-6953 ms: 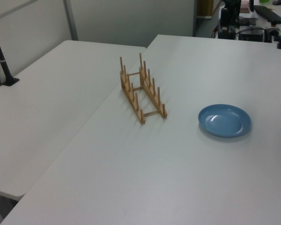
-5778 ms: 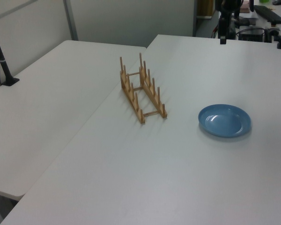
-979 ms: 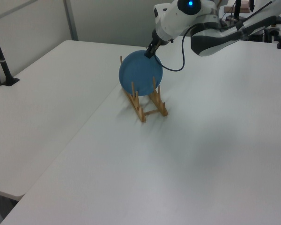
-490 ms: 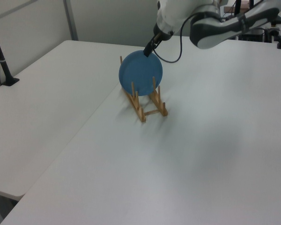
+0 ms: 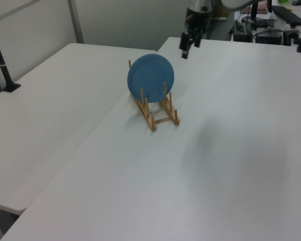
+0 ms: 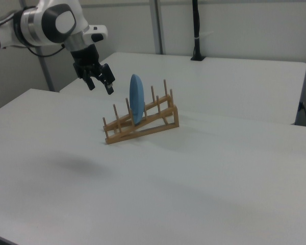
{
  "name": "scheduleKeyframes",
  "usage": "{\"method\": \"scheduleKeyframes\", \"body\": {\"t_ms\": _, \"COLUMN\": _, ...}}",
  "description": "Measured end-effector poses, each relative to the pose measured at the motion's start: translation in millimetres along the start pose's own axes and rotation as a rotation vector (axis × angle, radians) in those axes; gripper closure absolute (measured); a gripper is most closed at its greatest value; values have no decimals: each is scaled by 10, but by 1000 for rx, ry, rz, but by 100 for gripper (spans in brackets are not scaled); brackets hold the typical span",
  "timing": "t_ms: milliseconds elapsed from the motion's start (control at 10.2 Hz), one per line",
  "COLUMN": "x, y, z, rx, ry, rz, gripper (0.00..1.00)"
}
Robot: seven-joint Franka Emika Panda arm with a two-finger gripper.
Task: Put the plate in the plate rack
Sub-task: 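Open the gripper and raise it away from the plate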
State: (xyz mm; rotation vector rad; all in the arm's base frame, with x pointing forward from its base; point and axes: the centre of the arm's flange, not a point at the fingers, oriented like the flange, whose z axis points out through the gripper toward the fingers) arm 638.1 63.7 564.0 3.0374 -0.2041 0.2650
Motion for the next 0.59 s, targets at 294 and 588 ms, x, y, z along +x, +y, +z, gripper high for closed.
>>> {"method": "scheduleKeyframes", "body": {"t_ms": 294, "x": -341, "y": 597, "z": -338, "rx": 0, "ry": -159, "rz": -74, "gripper": 0}}
{"method": "scheduleKeyframes", "body": {"t_ms": 588, "x": -540, "y": 934, "z": -430, "rx": 5, "ry": -203, "rz": -103, "gripper": 0}}
